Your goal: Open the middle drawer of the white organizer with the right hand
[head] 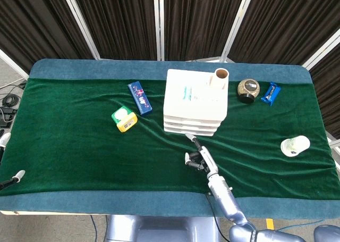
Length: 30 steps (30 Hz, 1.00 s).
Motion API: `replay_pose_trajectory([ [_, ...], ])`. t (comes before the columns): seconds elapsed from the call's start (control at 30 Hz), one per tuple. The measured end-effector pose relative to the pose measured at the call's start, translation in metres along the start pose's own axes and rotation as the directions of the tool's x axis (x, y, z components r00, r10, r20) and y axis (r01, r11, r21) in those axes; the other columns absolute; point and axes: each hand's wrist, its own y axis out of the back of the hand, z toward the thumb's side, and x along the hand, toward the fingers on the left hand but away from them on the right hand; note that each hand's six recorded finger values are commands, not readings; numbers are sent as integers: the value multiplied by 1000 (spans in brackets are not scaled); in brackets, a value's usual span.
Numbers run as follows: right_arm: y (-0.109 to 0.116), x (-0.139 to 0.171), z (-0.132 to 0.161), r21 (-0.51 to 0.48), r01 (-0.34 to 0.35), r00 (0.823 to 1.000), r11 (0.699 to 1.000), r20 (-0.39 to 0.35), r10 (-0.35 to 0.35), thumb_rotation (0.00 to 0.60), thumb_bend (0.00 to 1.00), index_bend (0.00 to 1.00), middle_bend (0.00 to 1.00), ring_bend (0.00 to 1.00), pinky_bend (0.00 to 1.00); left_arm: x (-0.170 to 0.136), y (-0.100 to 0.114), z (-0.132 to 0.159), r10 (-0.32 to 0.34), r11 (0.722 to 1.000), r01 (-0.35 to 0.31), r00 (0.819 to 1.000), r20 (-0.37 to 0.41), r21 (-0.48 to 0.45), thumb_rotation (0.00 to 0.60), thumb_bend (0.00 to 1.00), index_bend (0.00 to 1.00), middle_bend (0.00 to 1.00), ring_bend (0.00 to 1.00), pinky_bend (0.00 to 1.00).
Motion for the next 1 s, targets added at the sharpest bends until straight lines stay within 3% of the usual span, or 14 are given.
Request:
replay_pose_trajectory([
  [1.0, 0, -32, -9, -42, 71, 997, 997, -28, -73, 600, 572, 48, 933, 973, 862, 1, 3, -5, -4, 1000, 4, 1000, -10, -26, 600, 80, 0, 0, 0, 0],
])
